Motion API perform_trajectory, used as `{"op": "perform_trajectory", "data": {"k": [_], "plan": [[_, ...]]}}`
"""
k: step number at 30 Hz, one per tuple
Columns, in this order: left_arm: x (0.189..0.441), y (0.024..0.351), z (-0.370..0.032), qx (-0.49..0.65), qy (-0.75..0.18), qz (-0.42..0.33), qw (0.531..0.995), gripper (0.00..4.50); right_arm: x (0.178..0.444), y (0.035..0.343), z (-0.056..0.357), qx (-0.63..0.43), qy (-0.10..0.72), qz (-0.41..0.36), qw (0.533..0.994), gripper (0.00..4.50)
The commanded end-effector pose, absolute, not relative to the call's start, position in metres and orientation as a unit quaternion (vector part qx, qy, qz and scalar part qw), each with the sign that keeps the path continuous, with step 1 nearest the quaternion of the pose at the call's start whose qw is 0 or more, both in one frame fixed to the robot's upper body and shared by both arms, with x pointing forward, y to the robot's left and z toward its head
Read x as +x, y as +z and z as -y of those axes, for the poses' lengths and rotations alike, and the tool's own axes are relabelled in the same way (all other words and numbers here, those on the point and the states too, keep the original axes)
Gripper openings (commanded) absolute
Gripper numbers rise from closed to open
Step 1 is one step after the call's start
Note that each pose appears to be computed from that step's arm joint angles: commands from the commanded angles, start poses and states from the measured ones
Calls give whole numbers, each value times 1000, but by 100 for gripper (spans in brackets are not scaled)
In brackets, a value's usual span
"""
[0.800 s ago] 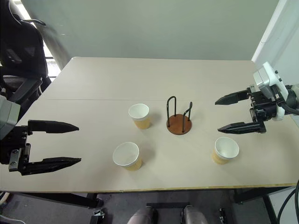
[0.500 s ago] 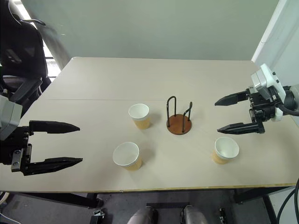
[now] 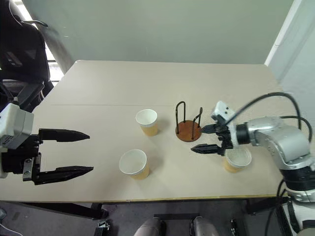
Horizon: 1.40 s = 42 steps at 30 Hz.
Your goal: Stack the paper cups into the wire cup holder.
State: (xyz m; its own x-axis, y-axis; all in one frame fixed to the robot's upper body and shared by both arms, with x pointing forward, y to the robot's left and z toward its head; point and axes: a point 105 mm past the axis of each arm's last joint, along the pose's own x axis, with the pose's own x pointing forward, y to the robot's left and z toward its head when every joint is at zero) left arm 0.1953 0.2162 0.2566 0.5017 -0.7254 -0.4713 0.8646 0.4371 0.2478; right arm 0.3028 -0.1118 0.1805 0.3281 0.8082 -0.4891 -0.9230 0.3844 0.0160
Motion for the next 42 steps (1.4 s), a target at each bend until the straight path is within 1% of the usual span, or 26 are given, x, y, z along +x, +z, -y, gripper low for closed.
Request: {"op": "perform_trajectory", "data": {"k": [1, 6, 14, 19, 21, 24, 30, 34, 35, 39, 42], "plan": [[194, 266, -212, 241, -474, -123, 838, 448, 317, 183, 111, -141, 498, -219, 827, 450], [188, 272, -206, 233, -476, -112, 840, 448, 333, 172, 102, -126, 476, -224, 841, 450], [184, 271, -206, 231, -461, -114, 849, 448, 346, 170, 88, -123, 472, -210, 847, 450], [182, 269, -204, 229, -458, -115, 851, 448, 356, 177, 76, -119, 468, -180, 857, 450], [181, 269, -205, 230, -454, -117, 853, 448, 360, 184, 72, -118, 465, -162, 862, 450], [181, 269, -205, 231, -452, -117, 853, 450, 365, 189, 72, -121, 456, -148, 870, 389], [182, 268, -207, 233, -448, -120, 855, 450, 367, 189, 73, -127, 453, -145, 870, 174], [182, 270, -207, 235, -448, -120, 855, 450, 365, 184, 77, -150, 461, -160, 860, 27], [182, 270, -207, 235, -448, -120, 854, 450, 362, 182, 78, -157, 469, -164, 853, 2], [182, 270, -206, 234, -452, -122, 852, 450, 325, 180, 76, -183, 583, -152, 777, 2], [184, 270, -206, 234, -459, -123, 848, 450, 293, 176, 80, -197, 666, -145, 704, 2]]}}
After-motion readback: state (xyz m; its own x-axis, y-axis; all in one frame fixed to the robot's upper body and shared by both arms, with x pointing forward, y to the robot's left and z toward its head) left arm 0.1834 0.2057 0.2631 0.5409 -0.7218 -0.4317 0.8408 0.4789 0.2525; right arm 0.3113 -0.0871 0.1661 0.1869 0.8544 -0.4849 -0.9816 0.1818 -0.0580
